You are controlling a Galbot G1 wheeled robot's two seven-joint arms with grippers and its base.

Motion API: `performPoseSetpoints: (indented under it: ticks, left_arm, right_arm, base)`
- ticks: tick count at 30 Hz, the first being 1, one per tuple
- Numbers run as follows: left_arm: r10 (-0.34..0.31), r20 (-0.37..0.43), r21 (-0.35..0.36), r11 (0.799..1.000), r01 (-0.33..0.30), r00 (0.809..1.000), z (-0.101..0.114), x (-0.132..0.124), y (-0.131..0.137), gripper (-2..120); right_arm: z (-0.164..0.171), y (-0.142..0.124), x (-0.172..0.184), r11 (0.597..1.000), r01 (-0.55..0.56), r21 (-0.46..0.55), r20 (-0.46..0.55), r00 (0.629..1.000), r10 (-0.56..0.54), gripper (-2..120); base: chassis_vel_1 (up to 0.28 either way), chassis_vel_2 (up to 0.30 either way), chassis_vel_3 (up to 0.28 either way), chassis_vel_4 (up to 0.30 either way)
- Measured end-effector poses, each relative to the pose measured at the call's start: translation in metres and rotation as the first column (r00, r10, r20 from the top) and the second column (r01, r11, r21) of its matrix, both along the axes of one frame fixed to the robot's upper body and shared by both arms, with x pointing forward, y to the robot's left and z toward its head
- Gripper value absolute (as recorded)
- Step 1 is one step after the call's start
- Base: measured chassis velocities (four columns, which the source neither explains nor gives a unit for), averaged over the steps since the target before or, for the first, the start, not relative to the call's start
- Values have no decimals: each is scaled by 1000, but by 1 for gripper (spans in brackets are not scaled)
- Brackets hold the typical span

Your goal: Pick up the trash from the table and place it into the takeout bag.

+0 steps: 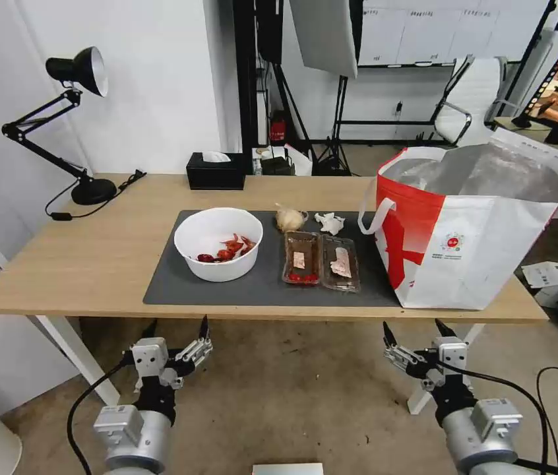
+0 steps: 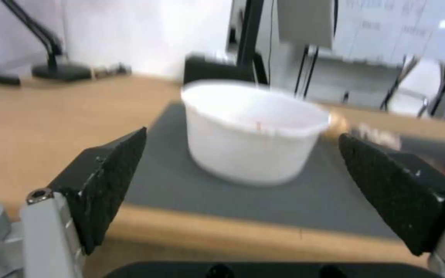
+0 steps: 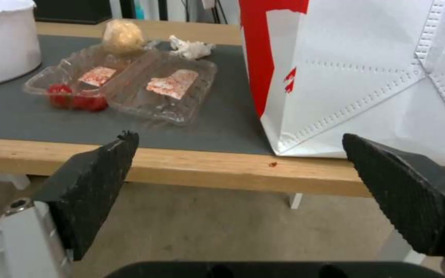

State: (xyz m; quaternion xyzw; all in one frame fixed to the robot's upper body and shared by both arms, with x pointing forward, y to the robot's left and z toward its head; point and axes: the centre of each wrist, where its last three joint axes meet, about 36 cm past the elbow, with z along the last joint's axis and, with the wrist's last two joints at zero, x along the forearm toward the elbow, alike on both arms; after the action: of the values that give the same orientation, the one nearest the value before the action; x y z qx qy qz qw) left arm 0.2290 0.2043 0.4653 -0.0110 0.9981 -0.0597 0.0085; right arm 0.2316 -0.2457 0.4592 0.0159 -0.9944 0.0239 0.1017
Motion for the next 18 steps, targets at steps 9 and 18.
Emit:
performPoseSetpoints:
  ticks: [9, 18]
  left_arm:
    - [10, 84, -7, 1000, -10, 996, 10, -1, 1, 100]
    - [11, 85, -3, 1000, -10, 996, 8, -1, 1, 100]
  right_arm:
    - [10, -4, 11, 990, -85, 108, 260, 964, 55, 100]
    - [10, -2, 14, 986, -98, 132, 328, 943, 50, 100]
  base:
    - [0, 0, 0, 0]
    - [0, 0, 0, 0]
